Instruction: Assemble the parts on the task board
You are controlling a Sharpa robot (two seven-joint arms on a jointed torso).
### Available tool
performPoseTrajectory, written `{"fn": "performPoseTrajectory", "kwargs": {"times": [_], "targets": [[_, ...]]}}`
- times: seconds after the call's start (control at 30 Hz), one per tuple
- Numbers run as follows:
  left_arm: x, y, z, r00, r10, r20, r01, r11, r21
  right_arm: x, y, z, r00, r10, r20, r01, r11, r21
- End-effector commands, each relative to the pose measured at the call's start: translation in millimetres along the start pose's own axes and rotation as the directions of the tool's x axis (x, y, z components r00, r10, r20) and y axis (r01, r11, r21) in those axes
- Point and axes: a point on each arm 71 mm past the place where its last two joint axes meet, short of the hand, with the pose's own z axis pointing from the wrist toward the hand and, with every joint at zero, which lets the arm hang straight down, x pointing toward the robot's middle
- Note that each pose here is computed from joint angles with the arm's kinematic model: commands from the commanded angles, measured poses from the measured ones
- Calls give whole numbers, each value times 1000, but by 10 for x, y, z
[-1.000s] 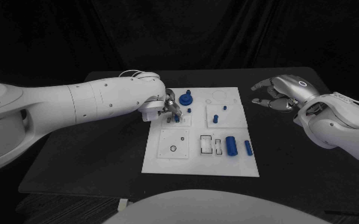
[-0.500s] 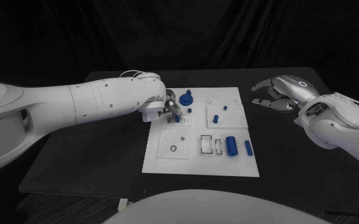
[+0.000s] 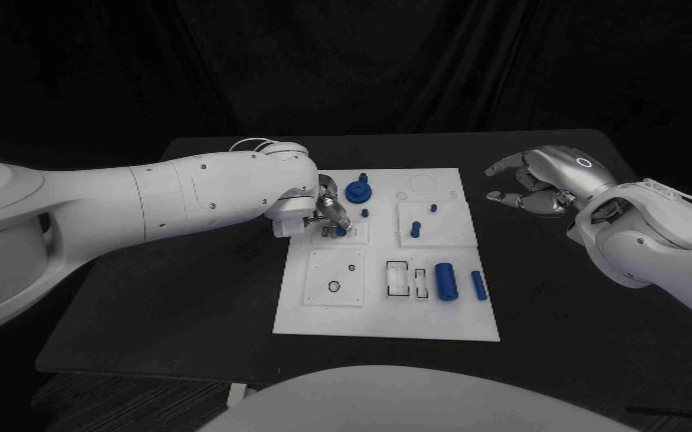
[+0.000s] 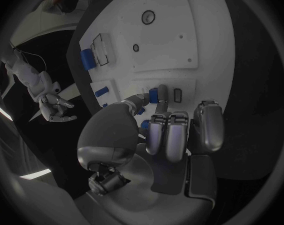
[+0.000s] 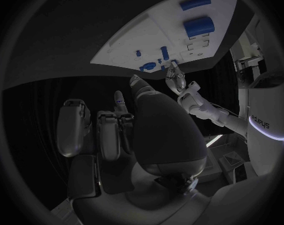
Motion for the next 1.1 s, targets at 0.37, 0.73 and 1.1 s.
{"fn": "performPoseTrajectory", "kwargs": {"times": [0.37, 0.73, 1.1], "targets": [[43, 30, 22, 1000, 7, -20, -7, 1000, -6, 21, -19, -9, 1000, -1, -9, 2, 1000, 21], [22, 65, 31, 1000, -6, -7, 5, 1000, -17, 28, -20, -9, 1000, -1, -12, 2, 1000, 22], [-46, 169, -20, 998, -51, 48, 52, 998, -25, 40, -42, -28, 1000, -2, -16, 2, 1000, 28]]}}
